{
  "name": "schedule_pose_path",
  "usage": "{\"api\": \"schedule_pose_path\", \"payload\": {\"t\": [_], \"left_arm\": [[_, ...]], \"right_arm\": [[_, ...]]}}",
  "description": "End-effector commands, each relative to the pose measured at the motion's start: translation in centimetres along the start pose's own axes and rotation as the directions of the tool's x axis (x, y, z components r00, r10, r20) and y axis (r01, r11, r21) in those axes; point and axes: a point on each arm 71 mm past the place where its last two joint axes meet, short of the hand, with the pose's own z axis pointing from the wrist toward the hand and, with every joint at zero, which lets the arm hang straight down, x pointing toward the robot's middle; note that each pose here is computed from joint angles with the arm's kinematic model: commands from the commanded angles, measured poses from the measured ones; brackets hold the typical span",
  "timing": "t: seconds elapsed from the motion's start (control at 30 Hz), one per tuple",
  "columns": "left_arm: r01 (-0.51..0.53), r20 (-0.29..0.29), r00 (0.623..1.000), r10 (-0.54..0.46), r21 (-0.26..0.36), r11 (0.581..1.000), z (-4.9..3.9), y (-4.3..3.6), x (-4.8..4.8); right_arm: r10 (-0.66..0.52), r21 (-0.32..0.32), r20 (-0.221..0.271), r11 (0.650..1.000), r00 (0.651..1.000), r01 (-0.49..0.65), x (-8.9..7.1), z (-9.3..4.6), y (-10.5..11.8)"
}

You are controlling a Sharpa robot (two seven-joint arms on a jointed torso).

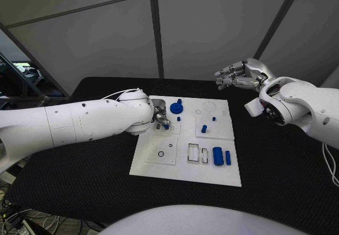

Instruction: Assemble the parts on the task board

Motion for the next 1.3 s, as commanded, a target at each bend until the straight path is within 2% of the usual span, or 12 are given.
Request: {"api": "schedule_pose_path", "payload": {"t": [0.03,1.3], "left_arm": [[-0.029,-0.022,0.999,0.029,-0.009,1.0,0.03,0.13,0.22],[-0.047,-0.047,0.998,0.046,-0.018,0.999,0.05,0.29,0.35]], "right_arm": [[0.006,-0.004,-0.008,1.0,1.0,-0.006,0.0,0.07,0.12],[0.006,-0.005,-0.01,1.0,1.0,-0.007,0.06,0.17,0.12]]}}
